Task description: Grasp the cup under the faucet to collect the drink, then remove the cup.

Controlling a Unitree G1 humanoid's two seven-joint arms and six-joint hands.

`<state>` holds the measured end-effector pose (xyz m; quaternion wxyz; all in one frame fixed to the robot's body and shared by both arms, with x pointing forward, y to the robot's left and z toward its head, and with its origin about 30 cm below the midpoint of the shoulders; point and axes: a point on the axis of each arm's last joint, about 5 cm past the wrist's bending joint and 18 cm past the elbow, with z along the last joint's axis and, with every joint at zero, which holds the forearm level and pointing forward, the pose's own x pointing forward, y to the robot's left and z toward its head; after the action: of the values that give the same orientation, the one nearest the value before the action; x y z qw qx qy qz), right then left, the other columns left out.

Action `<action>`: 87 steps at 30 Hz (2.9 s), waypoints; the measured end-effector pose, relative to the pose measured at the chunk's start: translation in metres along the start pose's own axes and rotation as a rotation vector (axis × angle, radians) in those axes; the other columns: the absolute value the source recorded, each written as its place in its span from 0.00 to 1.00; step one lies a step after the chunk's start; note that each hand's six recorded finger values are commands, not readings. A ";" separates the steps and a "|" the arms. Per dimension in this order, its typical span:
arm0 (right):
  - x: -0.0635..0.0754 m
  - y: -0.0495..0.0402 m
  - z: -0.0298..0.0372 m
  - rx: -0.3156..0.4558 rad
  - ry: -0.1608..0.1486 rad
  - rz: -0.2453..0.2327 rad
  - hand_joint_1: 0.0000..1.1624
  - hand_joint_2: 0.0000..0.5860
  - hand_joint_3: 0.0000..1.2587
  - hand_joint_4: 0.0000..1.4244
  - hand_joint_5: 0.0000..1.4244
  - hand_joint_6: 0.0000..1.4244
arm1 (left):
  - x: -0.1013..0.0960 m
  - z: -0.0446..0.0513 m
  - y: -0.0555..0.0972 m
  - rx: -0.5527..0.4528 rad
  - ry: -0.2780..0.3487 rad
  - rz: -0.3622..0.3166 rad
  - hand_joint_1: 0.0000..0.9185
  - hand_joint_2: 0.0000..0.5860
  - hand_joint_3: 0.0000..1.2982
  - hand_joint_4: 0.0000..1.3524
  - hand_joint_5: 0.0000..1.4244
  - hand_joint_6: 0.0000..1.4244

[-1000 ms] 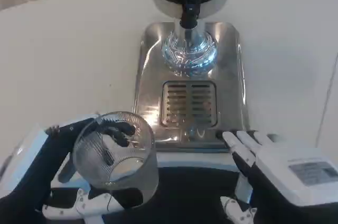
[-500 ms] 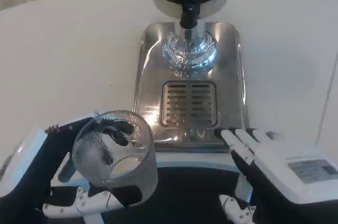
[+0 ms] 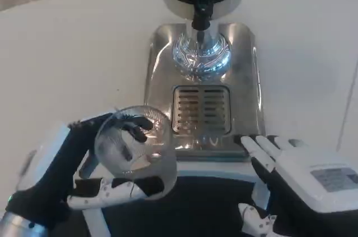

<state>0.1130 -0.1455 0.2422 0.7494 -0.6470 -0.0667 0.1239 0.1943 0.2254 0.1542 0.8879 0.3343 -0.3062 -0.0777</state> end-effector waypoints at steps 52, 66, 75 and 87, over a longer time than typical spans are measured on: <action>-0.003 0.0017 -0.0079 0.029 0.073 0.110 0.12 0.94 0.00 0.00 0.00 0.00 | 0.137 -0.0351 -0.066 0.137 0.076 0.061 0.33 0.05 0.18 0.17 0.34 0.44; 0.002 0.0018 -0.0087 0.043 0.071 0.115 0.10 0.94 0.00 0.00 0.00 0.00 | 0.143 -0.0356 -0.058 0.176 0.099 0.075 0.18 0.02 0.00 0.00 0.12 0.21; 0.005 0.0039 -0.0074 0.051 0.056 0.120 0.09 0.93 0.00 0.00 0.00 0.00 | 0.142 -0.0368 -0.044 0.182 0.056 0.044 0.16 0.02 0.00 0.00 0.09 0.15; 0.007 0.0042 -0.0071 0.064 0.048 0.098 0.09 0.84 0.00 0.00 0.00 0.00 | 0.126 -0.0450 -0.024 0.177 0.053 0.062 0.03 0.00 0.00 0.00 0.08 0.10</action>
<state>0.1214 -0.1498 0.2366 0.7641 -0.6279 -0.0129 0.1472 0.3234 0.1885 0.1743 0.8646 0.4039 -0.2986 -0.0141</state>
